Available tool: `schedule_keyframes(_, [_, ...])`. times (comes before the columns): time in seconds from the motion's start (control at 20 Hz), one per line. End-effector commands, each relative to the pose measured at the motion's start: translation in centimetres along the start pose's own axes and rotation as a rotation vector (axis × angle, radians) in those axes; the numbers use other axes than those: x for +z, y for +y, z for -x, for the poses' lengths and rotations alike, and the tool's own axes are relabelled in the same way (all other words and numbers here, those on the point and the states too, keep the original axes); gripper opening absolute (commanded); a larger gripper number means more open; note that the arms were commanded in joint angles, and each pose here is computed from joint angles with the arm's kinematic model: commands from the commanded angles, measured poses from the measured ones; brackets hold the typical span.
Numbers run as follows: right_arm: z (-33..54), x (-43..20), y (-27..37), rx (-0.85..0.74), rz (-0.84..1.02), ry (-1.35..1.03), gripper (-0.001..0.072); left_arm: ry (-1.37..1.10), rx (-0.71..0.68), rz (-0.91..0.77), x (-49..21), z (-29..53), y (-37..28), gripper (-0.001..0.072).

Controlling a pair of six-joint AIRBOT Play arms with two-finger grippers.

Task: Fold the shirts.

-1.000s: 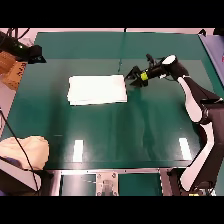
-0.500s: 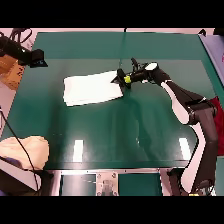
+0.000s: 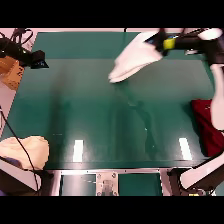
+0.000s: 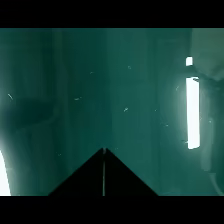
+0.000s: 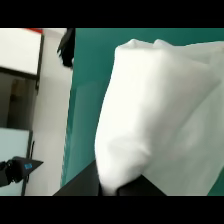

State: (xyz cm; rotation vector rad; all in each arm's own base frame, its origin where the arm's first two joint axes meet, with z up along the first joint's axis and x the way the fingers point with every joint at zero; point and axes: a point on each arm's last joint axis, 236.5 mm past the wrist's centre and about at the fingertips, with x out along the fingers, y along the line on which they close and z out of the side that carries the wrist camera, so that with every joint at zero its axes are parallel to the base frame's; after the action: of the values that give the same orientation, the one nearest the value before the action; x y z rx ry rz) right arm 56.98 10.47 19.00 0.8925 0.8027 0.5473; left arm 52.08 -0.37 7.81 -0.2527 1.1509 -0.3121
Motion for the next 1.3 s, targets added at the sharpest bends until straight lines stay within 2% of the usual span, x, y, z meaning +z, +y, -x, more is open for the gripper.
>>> schedule_keyframes(0.0, [10.6, 5.2, -1.6, -0.091, -0.005, -0.179, 0.0016, 0.0, -0.004, 0.0, 0.0, 0.0, -0.1, 0.0022])
schedule_keyframes(0.15, [19.5, 8.1, -5.4, -0.173, -0.067, -0.317, 0.0016, 0.003, -0.006, 0.001, -0.1, 0.0, -0.2, 0.0022])
schedule_keyframes(0.35, [29.0, 8.7, -10.7, -0.271, -0.159, -0.417, 0.0016, 0.002, -0.006, 0.001, 0.0, 0.0, -0.2, 0.0022])
schedule_keyframes(0.7, [35.7, 5.6, -15.0, -0.384, -0.262, -0.41, 0.0016, 0.003, -0.007, 0.024, -0.1, 0.0, -0.2, 0.0022])
schedule_keyframes(1.05, [43.1, -2.1, -19.5, -0.861, -0.572, -0.396, 0.0016, 0.075, -0.022, 0.026, -1.8, 0.1, -0.6, 0.0022])
schedule_keyframes(1.25, [45.7, -6.5, -20.2, -1.034, -0.711, -0.337, 0.0016, 0.086, -0.024, 0.026, -2.0, 0.1, -0.6, 0.0022])
